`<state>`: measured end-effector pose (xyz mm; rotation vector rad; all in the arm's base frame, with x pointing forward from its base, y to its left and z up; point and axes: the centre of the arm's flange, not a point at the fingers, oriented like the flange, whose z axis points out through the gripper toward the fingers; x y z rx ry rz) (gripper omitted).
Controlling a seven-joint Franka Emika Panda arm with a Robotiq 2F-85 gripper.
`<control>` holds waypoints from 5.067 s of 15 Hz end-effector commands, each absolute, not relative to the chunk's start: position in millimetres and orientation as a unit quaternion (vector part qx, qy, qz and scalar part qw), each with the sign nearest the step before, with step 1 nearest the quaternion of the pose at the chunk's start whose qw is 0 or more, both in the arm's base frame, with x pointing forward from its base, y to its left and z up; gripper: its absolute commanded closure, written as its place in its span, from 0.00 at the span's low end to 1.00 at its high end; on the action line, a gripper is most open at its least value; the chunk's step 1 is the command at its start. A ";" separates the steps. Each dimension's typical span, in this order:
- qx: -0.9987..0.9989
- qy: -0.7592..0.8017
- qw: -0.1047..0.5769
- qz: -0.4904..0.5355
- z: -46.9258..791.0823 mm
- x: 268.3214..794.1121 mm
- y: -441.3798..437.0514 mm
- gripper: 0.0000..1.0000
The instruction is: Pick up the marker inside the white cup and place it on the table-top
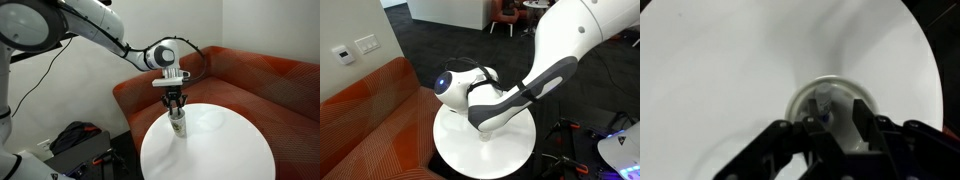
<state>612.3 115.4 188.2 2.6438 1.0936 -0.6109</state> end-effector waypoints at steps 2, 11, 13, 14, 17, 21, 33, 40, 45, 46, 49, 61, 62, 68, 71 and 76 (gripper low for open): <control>0.898 0.371 0.097 -0.218 187.3 610.5 111.2 0.58; 0.900 0.363 0.097 -0.221 184.9 610.6 103.7 0.59; 0.900 0.362 0.097 -0.221 184.3 611.1 101.3 0.59; 0.901 0.361 0.097 -0.222 183.9 611.2 100.3 0.59; 0.901 0.359 0.096 -0.224 182.2 611.4 97.8 0.61; 0.901 0.358 0.096 -0.226 179.5 609.7 97.2 0.64; 0.900 0.359 0.100 -0.228 181.5 606.8 101.8 0.95; 0.898 0.346 0.112 -0.248 213.2 607.0 108.4 0.95; 0.899 0.337 0.110 -0.257 256.1 597.8 108.2 0.95; 0.900 0.335 0.108 -0.256 265.0 595.5 108.5 0.95; 0.904 0.331 0.110 -0.246 296.1 586.0 110.1 0.95; 0.945 0.213 0.149 -0.201 374.0 549.2 76.5 0.95; 0.948 0.192 0.153 -0.201 372.3 548.3 69.5 0.95; 0.964 0.141 0.133 -0.184 342.0 557.0 31.9 0.95; 0.971 0.114 0.135 -0.163 323.5 568.1 16.5 0.95; 0.977 0.062 0.143 -0.142 310.3 577.6 -4.6 0.95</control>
